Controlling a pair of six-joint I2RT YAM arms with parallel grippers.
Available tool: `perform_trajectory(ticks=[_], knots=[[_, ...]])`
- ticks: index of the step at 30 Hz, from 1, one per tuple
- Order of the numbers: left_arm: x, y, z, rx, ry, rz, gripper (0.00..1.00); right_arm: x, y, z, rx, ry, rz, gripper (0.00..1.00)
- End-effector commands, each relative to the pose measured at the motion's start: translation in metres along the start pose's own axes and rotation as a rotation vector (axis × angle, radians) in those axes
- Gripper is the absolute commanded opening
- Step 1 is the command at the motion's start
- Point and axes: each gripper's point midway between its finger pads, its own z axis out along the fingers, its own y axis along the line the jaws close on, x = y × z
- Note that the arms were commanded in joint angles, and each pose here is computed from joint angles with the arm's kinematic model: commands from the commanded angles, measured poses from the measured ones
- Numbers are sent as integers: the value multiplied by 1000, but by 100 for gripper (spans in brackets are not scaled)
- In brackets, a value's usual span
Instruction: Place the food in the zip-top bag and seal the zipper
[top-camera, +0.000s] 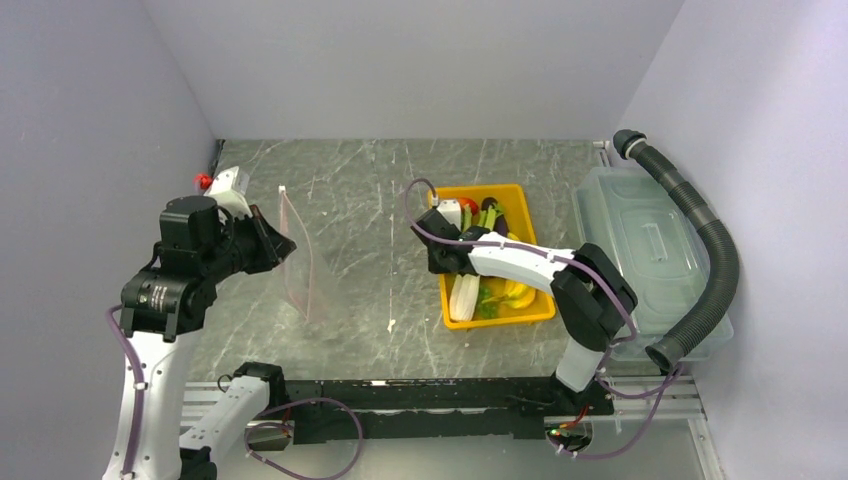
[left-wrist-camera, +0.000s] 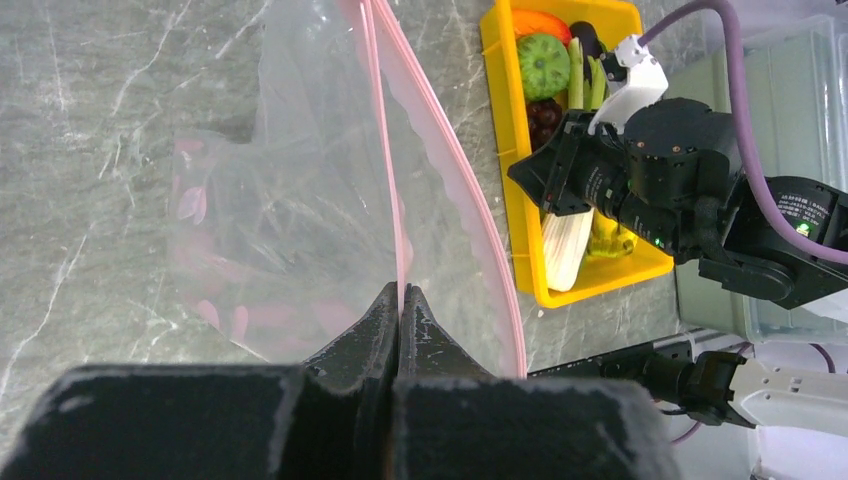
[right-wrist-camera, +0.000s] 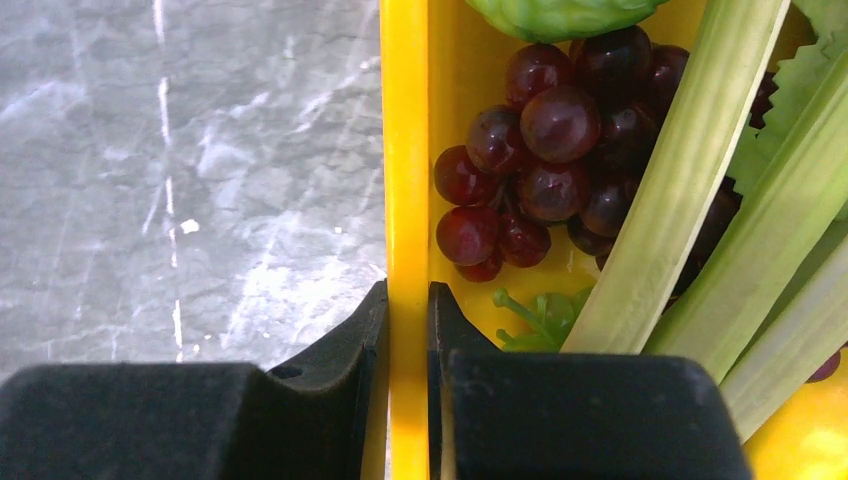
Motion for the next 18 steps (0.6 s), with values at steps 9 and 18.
perform_trajectory(ticks=[9, 18], knots=[[-7, -13, 6, 77, -19, 13, 0, -16, -42, -20, 166, -106, 213, 0], [-2, -14, 14, 97, 3, -3, 0, -16, -51, -20, 161, -108, 212, 0]])
